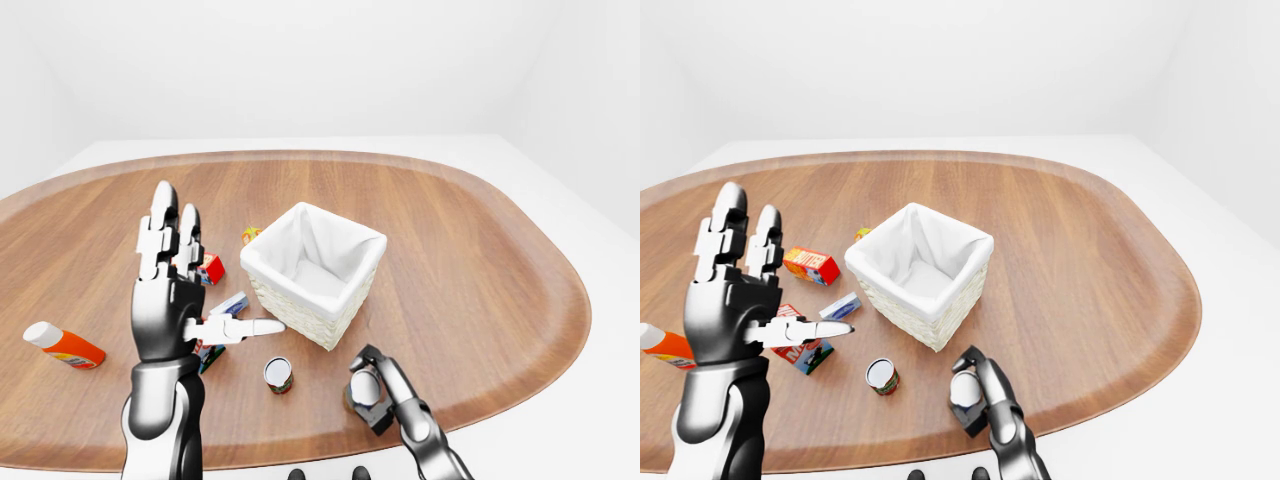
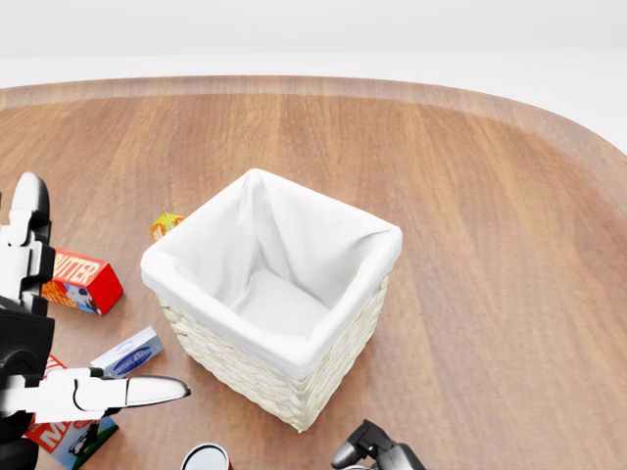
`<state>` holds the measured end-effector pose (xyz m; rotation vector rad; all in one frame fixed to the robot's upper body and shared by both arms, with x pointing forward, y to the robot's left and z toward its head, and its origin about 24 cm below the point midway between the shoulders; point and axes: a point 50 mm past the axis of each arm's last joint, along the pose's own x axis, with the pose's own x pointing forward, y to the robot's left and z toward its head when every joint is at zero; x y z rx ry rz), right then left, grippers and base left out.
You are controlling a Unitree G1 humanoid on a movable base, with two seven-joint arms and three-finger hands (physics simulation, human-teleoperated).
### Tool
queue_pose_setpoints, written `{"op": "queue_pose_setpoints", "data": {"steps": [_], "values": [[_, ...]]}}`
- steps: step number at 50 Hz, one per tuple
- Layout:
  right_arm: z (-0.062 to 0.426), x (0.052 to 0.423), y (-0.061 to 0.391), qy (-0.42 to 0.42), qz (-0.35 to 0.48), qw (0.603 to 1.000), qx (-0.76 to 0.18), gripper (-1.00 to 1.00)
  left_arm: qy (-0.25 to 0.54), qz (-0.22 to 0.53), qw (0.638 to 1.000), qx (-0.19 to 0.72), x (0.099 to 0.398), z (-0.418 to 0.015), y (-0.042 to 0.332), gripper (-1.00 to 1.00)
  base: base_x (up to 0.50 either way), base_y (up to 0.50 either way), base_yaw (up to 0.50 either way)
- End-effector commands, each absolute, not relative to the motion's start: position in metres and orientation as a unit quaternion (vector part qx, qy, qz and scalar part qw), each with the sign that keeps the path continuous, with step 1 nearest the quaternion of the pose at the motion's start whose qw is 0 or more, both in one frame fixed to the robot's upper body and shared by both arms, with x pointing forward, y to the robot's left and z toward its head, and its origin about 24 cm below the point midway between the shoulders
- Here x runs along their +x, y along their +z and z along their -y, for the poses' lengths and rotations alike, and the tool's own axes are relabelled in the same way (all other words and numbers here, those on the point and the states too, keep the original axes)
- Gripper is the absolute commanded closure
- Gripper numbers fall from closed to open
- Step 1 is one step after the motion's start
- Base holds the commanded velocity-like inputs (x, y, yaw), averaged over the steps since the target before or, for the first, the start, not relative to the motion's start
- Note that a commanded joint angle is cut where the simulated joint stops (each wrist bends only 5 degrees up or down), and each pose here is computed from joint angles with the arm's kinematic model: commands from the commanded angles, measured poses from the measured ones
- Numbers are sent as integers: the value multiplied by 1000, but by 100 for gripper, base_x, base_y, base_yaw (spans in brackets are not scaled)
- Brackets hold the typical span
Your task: Pick up the alphabet soup, and put it in the basket.
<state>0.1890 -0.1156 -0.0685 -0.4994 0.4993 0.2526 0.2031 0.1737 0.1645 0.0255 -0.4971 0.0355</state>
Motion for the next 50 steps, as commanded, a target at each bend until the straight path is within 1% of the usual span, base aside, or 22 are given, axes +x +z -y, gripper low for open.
{"op": "queue_pose_setpoints", "data": {"steps": [1, 9, 35, 50], "values": [[115, 191, -65, 122, -234, 931, -253, 100, 18, 248, 969, 13, 202, -173, 165, -100, 0, 0, 0], [116, 192, -59, 120, -222, 934, -253, 100, 18, 251, 968, 12, 202, -174, 167, -100, 0, 0, 0], [125, 201, -3, 106, -116, 961, -228, 100, 19, 248, 969, 14, 203, -174, 165, -100, 0, 0, 0], [135, 214, 26, 60, -58, 979, -185, 100, 17, 243, 970, 14, 204, -173, 163, -100, 0, 0, 0]]}}
